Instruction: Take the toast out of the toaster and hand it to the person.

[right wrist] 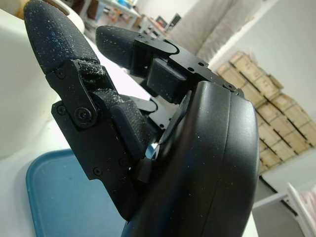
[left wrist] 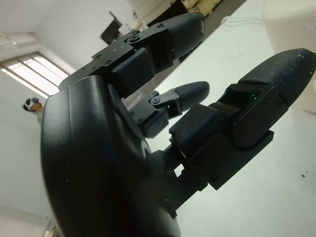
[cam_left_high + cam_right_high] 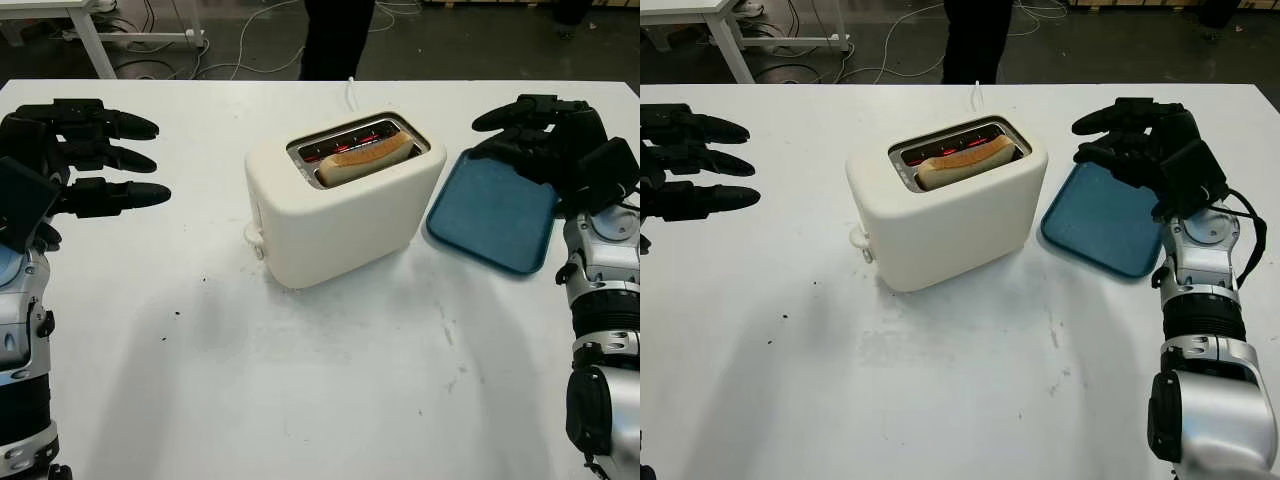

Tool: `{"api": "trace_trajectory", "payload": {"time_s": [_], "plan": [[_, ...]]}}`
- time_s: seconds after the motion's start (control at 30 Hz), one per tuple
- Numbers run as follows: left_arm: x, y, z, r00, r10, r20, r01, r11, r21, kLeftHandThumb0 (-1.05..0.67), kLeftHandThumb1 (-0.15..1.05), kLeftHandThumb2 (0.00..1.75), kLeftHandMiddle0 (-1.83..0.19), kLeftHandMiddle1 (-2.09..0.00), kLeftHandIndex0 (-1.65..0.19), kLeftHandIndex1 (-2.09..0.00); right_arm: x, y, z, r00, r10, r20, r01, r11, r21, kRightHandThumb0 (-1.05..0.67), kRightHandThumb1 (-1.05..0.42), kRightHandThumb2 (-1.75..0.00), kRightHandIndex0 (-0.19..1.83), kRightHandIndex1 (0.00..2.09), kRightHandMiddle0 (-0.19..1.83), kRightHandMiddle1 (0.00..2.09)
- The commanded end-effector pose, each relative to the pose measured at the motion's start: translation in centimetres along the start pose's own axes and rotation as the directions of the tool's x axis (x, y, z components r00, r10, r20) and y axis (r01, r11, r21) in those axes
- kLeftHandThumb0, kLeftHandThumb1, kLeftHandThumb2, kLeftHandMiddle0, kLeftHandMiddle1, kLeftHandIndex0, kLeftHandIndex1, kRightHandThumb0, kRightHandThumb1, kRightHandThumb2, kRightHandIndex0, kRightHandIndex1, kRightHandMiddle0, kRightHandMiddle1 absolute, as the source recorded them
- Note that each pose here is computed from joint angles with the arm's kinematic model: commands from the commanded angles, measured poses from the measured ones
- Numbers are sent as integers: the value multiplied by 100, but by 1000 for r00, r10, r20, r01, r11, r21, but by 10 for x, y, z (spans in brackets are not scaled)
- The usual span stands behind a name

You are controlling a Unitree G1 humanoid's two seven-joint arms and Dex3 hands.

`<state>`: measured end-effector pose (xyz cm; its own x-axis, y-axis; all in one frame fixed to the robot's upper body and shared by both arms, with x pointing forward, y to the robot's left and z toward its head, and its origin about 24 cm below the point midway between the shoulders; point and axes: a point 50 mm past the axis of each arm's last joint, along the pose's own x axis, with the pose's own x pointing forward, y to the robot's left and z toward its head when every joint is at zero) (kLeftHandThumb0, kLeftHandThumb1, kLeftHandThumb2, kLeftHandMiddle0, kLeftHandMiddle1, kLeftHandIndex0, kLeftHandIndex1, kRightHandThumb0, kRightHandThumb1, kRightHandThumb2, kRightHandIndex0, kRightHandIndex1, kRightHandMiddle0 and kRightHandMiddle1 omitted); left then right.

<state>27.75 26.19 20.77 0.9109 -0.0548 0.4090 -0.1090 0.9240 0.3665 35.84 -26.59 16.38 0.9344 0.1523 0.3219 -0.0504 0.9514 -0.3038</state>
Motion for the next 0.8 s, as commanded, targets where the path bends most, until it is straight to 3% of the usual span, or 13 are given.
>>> {"api": "trace_trajectory", "payload": {"time_s": [0.0, 0.77], "plan": [[0, 1, 0, 1000, 0, -5, 0, 1000, 5, -103, 35, 0, -117, -48, -113, -36, 2, 1, 3, 1000, -4, 14, 4, 1000, 4, -105, -79, 0, 107, 74, 112, 48], [-1, 1, 1, 1000, 6, -14, -5, 1000, 8, -101, 34, 0, -117, -48, -113, -36, 1, 0, 2, 1000, 1, 14, -1, 1000, 1, -105, -80, -1, 107, 73, 112, 47]]}}
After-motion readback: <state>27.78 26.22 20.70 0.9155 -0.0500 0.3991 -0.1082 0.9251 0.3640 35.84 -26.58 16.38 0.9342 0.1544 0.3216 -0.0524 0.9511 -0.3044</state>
